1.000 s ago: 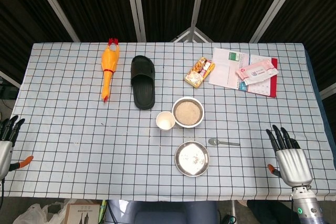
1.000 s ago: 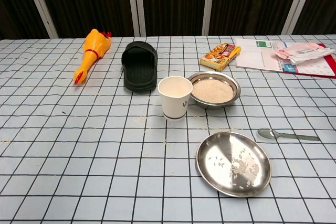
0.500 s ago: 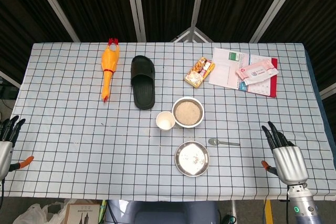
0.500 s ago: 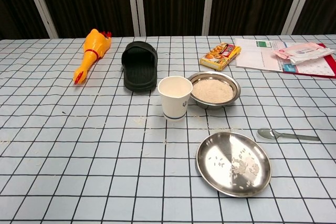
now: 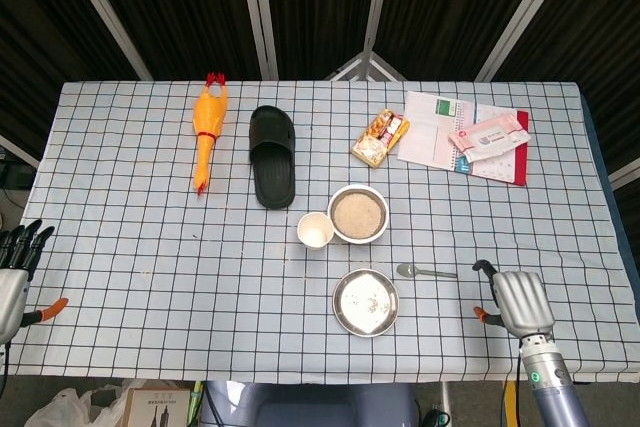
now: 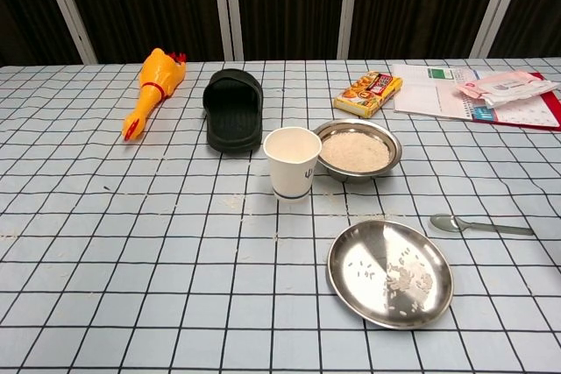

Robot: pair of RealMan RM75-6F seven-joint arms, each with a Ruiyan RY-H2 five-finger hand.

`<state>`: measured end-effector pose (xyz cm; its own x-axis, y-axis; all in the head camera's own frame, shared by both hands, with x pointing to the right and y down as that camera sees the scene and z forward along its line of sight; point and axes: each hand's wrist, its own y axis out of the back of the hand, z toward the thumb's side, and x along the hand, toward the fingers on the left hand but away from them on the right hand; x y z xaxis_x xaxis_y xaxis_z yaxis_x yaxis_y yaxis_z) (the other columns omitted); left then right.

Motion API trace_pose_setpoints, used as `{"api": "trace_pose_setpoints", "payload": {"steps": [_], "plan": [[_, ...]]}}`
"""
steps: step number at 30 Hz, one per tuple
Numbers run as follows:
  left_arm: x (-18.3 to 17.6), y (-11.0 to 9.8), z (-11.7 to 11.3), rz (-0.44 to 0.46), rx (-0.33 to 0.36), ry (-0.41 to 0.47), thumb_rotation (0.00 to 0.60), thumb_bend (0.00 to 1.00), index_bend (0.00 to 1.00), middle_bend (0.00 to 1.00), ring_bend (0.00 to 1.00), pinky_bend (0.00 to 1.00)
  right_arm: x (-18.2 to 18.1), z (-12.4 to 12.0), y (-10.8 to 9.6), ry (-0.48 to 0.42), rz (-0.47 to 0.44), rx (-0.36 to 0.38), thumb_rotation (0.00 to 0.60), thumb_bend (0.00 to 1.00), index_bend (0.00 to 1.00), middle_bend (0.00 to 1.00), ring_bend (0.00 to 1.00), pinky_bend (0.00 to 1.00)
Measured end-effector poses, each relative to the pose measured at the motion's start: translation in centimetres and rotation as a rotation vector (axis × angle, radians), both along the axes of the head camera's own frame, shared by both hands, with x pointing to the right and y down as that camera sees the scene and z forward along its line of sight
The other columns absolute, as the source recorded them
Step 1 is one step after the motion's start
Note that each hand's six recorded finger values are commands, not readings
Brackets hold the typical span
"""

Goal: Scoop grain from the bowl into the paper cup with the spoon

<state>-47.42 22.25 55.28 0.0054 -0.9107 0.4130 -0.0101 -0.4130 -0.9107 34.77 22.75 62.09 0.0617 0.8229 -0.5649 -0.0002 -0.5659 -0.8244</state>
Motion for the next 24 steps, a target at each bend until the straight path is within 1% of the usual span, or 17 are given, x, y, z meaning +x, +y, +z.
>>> {"api": "trace_pose_setpoints", "payload": {"steps": [5,9,16,24], "plan": [[-0.1,0.1,-0.1,-0.006,0.000,0.002,0.600,0.00,0.00,0.00,0.00,0.00,-2.1,2.5,-0.1,0.043,-0.039,-0.014,0.600,0.35,0.51,0.83,0.99,1.00],[-0.1,0.1,-0.1,-0.007,-0.003,0.004,0.600,0.00,0.00,0.00,0.00,0.00,-3.3,4.1,-0.3,0.054,-0.035,-0.026,0.600,0.38,0.51,0.83,0.99,1.00],[-0.3,0.1,-0.1,-0.015,-0.008,0.007,0.600,0.00,0.00,0.00,0.00,0.00,-4.3,6.2,-0.9,0.080,-0.021,-0.041,0.600,0.40,0.51,0.83,0.99,1.00],[-0.7,0.3,-0.2,-0.027,-0.012,0.007,0.600,0.00,0.00,0.00,0.00,0.00,-3.9,7.9,-1.3,0.118,0.004,-0.058,0.600,0.40,0.51,0.83,0.99,1.00]]}}
